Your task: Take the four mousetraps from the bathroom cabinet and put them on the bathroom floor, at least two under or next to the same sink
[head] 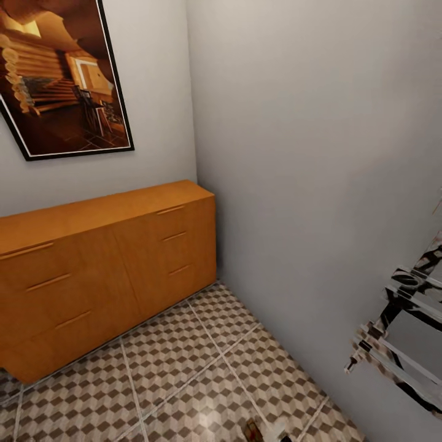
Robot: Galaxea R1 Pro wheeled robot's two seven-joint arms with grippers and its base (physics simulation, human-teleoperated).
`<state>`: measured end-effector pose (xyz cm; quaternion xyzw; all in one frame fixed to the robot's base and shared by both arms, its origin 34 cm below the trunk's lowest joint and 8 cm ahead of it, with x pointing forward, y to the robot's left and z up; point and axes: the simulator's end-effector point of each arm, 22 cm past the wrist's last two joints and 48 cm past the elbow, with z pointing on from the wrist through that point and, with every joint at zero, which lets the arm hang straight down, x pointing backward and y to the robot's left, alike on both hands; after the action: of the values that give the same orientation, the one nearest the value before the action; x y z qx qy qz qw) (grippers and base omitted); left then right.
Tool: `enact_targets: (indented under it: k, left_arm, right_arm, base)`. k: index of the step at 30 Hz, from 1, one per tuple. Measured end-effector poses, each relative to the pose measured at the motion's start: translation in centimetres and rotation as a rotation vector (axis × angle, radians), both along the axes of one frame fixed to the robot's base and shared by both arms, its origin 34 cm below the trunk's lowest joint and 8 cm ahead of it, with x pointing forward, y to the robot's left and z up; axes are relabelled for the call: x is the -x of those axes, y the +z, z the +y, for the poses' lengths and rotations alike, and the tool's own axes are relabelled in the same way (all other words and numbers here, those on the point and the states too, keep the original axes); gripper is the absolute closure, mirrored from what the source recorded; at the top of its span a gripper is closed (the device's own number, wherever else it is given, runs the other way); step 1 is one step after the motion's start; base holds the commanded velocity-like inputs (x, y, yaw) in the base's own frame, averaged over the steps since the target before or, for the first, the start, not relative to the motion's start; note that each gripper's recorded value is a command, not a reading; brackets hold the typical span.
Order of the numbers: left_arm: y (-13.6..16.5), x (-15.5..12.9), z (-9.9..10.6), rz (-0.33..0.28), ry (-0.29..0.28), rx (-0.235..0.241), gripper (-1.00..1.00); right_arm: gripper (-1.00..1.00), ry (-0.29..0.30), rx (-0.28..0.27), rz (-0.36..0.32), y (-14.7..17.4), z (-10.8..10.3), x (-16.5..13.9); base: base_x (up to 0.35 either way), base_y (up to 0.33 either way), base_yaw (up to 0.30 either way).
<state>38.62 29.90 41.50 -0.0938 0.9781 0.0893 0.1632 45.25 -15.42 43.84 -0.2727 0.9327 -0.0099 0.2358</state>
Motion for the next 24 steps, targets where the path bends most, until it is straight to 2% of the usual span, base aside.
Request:
enact_targets:
  k: [2,5,8,15,24]
  left_arm:
    - [-0.2,0.0,-0.8,-0.004,-0.011,0.038,1.0]
    - [-0.3,0.2,-1.2,-0.004,-0.017,0.058,1.0]
    - [-0.3,0.3,-1.3,-0.002,-0.019,0.065,1.0]
    - [-0.4,0.7,-1.3,0.002,-0.02,0.069,1.0]
    - [-0.6,1.3,-1.3,0.009,-0.015,0.07,1.0]
  right_arm:
    - [1.0,-0.004,0.0,0.019,-0.8,-0.8,2.6]
    - [1.0,-0.005,0.005,0.046,-1.6,-1.4,5.2]
    - [1.0,-0.009,0.016,0.063,-2.0,-2.2,6.5]
    - [1.0,-0.024,0.082,0.082,-2.6,-5.8,7.6]
    - [1.0,-0.029,0.102,0.085,-2.7,-7.2,7.7]
  base:
    - [-0.007,0.0,0.0]
    - [-0.124,0.0,0.0]
    - [-0.27,0.0,0.0]
    - [-0.319,0.0,0.0]
    - [-0.331,0.0,0.0]
